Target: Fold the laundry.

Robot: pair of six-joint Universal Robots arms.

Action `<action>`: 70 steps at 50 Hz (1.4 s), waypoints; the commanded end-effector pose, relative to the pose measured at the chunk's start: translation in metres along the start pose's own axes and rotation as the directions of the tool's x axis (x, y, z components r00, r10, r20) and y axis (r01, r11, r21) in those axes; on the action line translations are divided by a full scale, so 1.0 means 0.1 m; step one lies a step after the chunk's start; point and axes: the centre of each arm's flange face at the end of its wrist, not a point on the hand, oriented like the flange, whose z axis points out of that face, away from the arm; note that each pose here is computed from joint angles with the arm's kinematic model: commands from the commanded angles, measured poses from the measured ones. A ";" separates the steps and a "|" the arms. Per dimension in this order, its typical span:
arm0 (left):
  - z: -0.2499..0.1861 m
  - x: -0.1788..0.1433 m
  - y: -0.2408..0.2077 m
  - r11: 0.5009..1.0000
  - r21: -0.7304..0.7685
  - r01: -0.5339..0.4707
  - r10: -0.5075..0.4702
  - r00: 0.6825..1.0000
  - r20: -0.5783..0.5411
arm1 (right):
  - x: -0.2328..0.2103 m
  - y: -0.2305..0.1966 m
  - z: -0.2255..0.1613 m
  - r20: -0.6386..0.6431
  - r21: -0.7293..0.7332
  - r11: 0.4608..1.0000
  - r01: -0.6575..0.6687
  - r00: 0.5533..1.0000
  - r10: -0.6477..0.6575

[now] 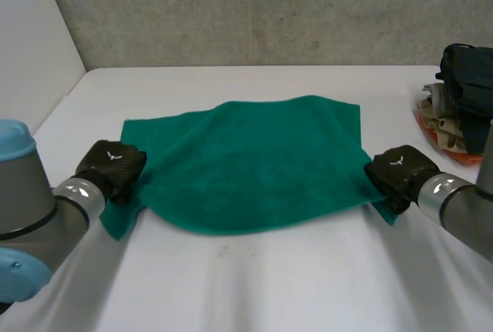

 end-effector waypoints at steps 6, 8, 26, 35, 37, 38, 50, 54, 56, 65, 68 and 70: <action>-0.67 0.09 0.00 0.964 -0.205 -0.171 0.135 0.974 -0.179 | 0.04 0.15 -0.87 0.237 -0.283 0.909 0.307 0.940 -0.244; -0.70 0.08 -0.01 0.960 -0.202 -0.196 0.159 0.970 -0.184 | 0.06 0.12 -0.89 0.220 -0.272 0.908 0.318 0.939 -0.263; -0.08 -0.09 -0.15 0.993 -0.033 -0.110 0.110 0.994 -0.010 | 0.21 -0.07 -0.13 -0.033 -0.110 0.987 0.118 0.992 -0.122; -0.03 -0.08 -0.14 0.994 -0.039 -0.101 0.101 0.995 -0.016 | 0.17 -0.06 -0.18 0.073 -0.210 0.976 0.058 0.996 -0.044; -0.04 -0.08 -0.15 0.994 -0.035 -0.104 0.103 0.995 -0.014 | 0.18 -0.04 -0.17 0.089 -0.232 0.971 0.054 0.995 -0.034; -0.04 -0.08 -0.16 0.994 -0.033 -0.102 0.102 0.995 -0.013 | 0.18 -0.03 -0.16 0.094 -0.239 0.970 0.052 0.995 -0.030; -0.12 -0.06 -0.12 0.993 -0.060 -0.104 0.103 0.994 -0.021 | 0.22 0.07 -0.15 0.133 -0.308 0.950 0.057 0.991 -0.017; -0.18 -0.07 -0.12 0.992 -0.071 -0.104 0.104 0.995 -0.006 | 0.26 0.10 -0.16 0.132 -0.319 0.946 0.059 0.991 -0.018; -0.20 -0.08 -0.12 0.992 -0.068 -0.105 0.105 0.995 -0.002 | 0.24 0.10 -0.18 0.142 -0.329 0.943 0.052 0.990 -0.005; -0.23 -0.08 -0.13 0.992 -0.065 -0.105 0.105 0.994 0.001 | 0.11 0.16 -0.25 0.200 -0.372 0.928 -0.006 0.976 0.086; -0.22 -0.09 -0.13 0.993 -0.065 -0.103 0.103 0.995 0.001 | 0.10 0.15 -0.23 0.205 -0.356 0.934 -0.039 0.972 0.119; -0.22 -0.10 -0.13 0.993 -0.064 -0.102 0.102 0.995 0.003 | 0.13 0.12 -0.21 0.206 -0.322 0.946 -0.038 0.972 0.109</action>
